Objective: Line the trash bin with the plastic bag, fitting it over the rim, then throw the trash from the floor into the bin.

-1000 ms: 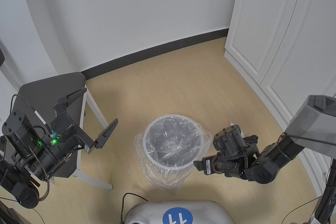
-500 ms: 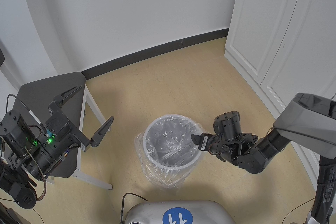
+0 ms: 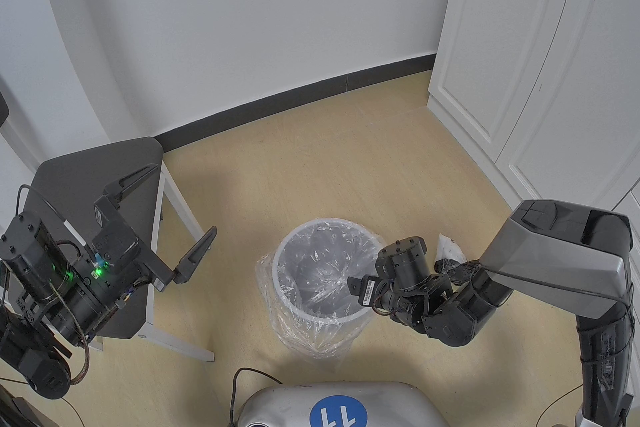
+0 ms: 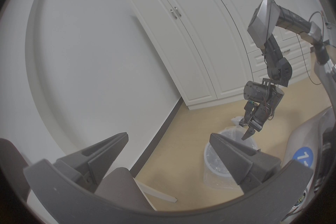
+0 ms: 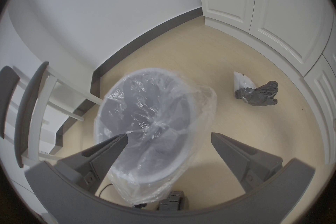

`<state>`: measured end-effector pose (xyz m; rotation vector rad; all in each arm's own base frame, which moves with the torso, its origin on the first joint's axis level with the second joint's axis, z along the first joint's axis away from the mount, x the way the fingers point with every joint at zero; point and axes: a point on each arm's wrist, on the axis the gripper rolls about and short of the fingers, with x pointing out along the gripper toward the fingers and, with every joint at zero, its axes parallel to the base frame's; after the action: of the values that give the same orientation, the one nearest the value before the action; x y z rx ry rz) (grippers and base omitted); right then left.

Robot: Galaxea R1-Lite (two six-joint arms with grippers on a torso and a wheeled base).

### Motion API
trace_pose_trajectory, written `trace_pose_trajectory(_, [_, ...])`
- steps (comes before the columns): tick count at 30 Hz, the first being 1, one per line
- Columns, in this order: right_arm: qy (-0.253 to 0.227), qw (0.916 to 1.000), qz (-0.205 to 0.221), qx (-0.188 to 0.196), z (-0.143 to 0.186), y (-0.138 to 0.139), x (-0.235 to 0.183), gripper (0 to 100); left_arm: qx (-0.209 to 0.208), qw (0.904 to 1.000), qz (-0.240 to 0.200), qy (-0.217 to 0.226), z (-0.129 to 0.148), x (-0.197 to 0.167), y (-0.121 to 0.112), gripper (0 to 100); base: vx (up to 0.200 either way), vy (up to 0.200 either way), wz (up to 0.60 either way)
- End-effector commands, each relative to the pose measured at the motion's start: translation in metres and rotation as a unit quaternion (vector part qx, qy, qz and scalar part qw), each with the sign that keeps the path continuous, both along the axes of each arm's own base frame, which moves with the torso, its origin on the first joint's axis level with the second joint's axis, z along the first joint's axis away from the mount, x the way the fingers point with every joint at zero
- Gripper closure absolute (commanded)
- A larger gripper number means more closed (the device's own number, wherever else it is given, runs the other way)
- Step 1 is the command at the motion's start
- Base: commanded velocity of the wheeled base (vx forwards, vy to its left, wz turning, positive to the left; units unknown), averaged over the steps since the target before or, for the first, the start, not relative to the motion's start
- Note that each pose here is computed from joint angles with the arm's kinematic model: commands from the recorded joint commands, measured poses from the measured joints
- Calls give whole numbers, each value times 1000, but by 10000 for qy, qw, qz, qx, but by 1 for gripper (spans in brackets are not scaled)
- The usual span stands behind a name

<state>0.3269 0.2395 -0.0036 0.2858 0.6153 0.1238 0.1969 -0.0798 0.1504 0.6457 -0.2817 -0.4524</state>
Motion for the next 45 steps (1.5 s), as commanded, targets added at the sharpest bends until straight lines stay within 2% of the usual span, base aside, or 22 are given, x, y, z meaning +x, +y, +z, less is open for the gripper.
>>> trace_pose_trajectory(1, [127, 9997, 56, -177, -9, -3, -4, 0, 45, 10000, -6, -34, 0, -3, 0, 0, 0, 0, 0])
trace_pose_trajectory(5, [174, 9994, 93, -284, -13, -5, -6, 0, 30, 10000, -6, -69, 2, -4, 1, 0, 0, 0, 0])
trace_pose_trajectory(14, [349, 9961, 241, -779, -19, -24, -18, 0, -66, 9993, -133, -330, 13, -20, 2, 0, 0, 0, 0])
trace_pose_trajectory(21, [403, 9933, 294, -1044, -9, -46, -27, 0, -35, 9996, -118, -251, 10, -15, 0, 0, 0, 0, 0])
trace_pose_trajectory(28, [474, 9911, 350, -1193, -8, -54, -33, 0, -33, 9996, -126, -244, 9, -16, 0, 0, 0, 0, 0])
trace_pose_trajectory(32, [737, 9853, 610, -1418, -16, -63, -46, 0, -24, 9997, -134, -223, 8, -18, 1, 0, 0, 0, 0])
trace_pose_trajectory(35, [710, 9851, 642, -1432, -17, -66, -45, 0, -4, 9996, -234, -173, 6, -20, -2, 0, 0, 0, 0])
trace_pose_trajectory(40, [448, 9890, 426, -1342, -10, -78, -33, 0, 78, 9990, -428, -110, 2, -30, -6, 0, 0, 0, 0])
trace_pose_trajectory(45, [512, 9857, 43, -1607, -17, -115, -11, 0, 131, 9986, -498, -118, 1, -35, -7, 0, 0, 0, 0])
